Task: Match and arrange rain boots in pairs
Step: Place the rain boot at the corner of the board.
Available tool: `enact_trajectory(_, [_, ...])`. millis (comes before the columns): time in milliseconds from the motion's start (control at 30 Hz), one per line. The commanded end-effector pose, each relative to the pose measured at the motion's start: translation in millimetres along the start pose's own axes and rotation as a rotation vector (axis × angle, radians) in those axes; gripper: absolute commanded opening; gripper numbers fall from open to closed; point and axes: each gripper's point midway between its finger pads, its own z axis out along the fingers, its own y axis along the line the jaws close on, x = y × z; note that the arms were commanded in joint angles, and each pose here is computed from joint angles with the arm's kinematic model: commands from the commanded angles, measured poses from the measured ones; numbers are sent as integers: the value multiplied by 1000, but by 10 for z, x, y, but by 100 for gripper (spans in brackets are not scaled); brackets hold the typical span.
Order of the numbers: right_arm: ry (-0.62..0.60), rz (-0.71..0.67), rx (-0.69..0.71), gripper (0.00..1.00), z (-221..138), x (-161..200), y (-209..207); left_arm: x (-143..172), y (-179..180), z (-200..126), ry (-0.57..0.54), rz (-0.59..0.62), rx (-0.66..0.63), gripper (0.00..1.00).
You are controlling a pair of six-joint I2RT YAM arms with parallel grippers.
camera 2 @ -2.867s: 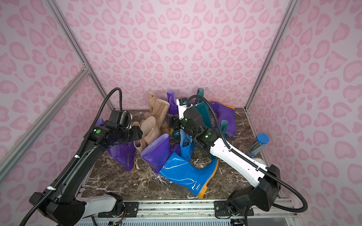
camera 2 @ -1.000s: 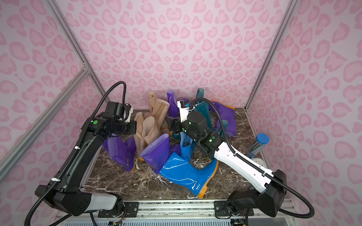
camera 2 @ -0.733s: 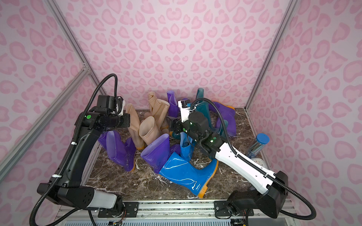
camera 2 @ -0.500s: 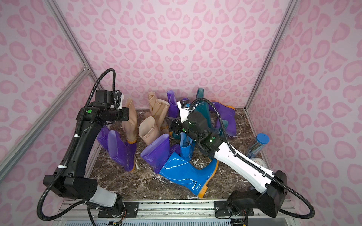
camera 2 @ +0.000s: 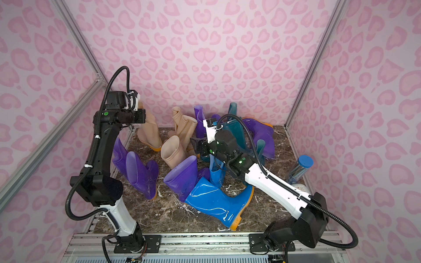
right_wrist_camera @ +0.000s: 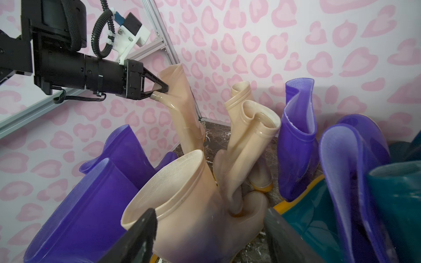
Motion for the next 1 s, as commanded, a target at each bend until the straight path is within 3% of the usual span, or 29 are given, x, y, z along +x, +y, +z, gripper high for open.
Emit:
enact_trajectory(0, [-10, 16, -30, 76, 45, -30, 7, -280, 172, 21, -96, 70, -17, 2])
enact_trajectory(267, [6, 78, -26, 76, 76, 5, -142, -135, 699, 246, -59, 142, -40, 2])
enact_trajectory(600, [54, 48, 10, 75, 157, 102, -219, 302, 1207, 415, -8, -25, 13, 2])
enact_trajectory(733, [67, 44, 13, 75, 194, 121, -226, 465, 1324, 403, 11, -45, -29, 4])
enact_trajectory(800, [70, 42, 16, 75, 206, 112, -231, 516, 1352, 376, 13, -63, -33, 10])
enact_trajectory(867, [69, 39, 18, 75, 216, 110, -234, 556, 1377, 350, 14, -89, -50, 38])
enact_trajectory(933, [67, 37, 13, 76, 211, 80, -217, 502, 1338, 264, -8, -117, -45, 53])
enact_trajectory(967, [67, 29, 9, 77, 208, 76, -207, 445, 1303, 210, -24, -127, -33, 53])
